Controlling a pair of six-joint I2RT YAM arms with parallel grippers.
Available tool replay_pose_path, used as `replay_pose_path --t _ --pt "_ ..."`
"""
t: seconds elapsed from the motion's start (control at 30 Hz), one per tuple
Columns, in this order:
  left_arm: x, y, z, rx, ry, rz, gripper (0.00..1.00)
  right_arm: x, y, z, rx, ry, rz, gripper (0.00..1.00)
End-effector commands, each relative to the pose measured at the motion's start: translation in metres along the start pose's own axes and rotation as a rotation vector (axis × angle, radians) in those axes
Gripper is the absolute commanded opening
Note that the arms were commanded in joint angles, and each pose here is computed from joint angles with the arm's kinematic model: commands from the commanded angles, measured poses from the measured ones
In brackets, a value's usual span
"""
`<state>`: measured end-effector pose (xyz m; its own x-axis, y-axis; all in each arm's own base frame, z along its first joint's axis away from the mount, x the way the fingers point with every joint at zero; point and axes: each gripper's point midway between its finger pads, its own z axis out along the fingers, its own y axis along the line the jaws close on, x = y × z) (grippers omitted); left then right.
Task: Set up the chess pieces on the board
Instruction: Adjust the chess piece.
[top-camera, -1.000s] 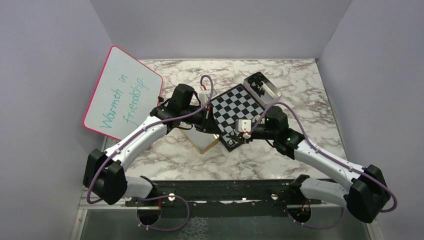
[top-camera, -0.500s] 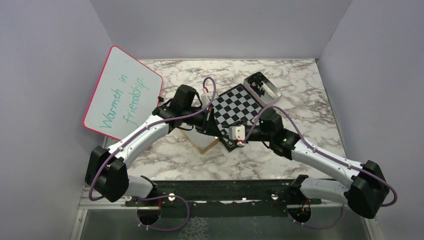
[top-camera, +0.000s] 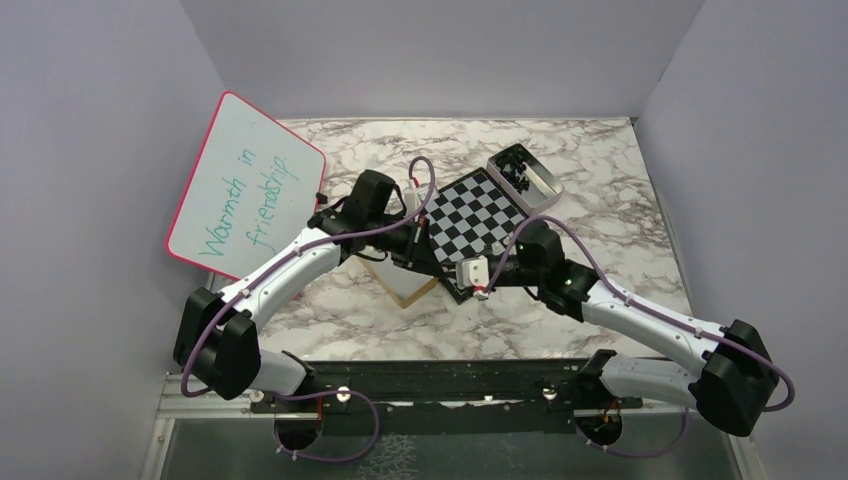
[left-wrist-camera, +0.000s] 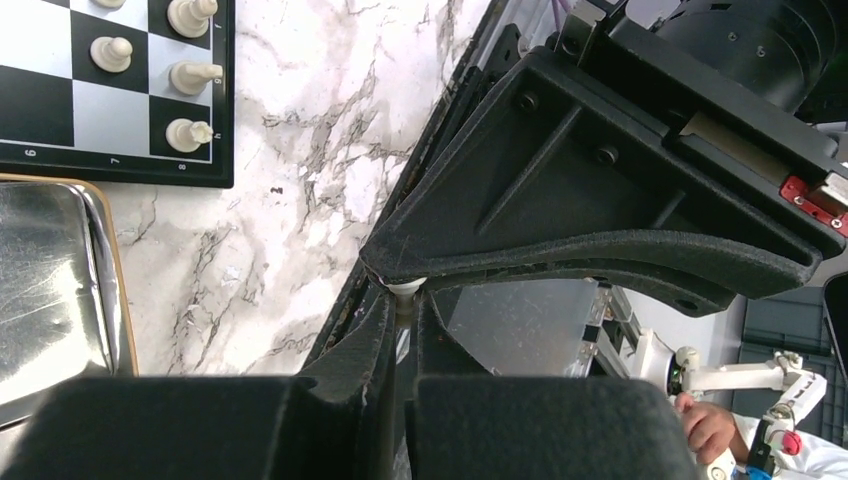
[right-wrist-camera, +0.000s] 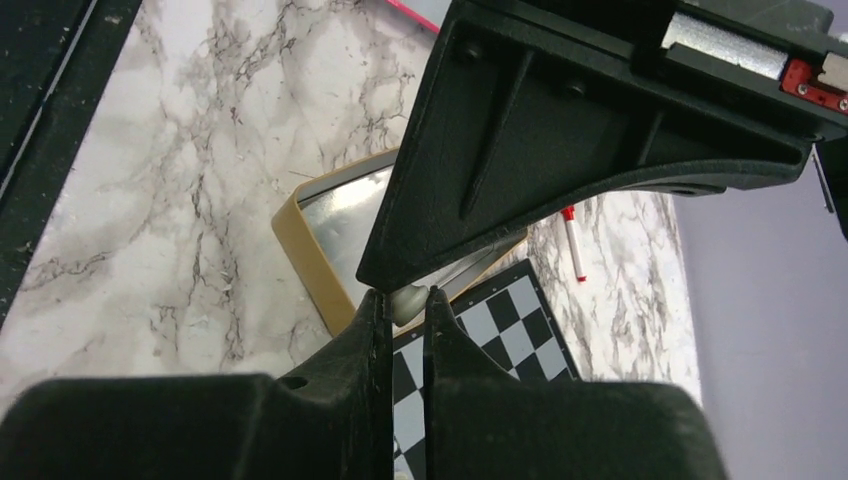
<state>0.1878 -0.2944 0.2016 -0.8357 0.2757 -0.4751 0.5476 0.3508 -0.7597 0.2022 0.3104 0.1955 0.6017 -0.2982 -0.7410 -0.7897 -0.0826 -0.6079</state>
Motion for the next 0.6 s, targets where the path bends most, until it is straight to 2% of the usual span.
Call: replay_pose_path --t 0.0,0.1,0.23,0.43,0.57 --pt "-0.016 -0.011 -0.005 -0.008 -0.045 0.050 0.08 -0.013 0.002 0.003 0.039 -0.075 0.123 0.03" --pt "-0.025 -0.010 -0.009 -0.048 -0.084 0.055 0.16 -0.015 -0.006 -0.002 0.136 -0.102 0.242 0.01" --pt "-0.039 -0.017 -0.017 -0.082 -0.146 0.069 0.19 -0.012 -0.017 -0.008 0.259 -0.111 0.412 0.01" --pt "-0.062 -0.023 -0.036 -0.164 -0.296 0.096 0.40 -0.001 -0.034 -0.016 0.447 -0.119 0.728 0.01" --pt "-0.075 -0.026 -0.050 -0.208 -0.418 0.109 0.50 0.000 -0.043 -0.022 0.552 -0.181 0.942 0.01"
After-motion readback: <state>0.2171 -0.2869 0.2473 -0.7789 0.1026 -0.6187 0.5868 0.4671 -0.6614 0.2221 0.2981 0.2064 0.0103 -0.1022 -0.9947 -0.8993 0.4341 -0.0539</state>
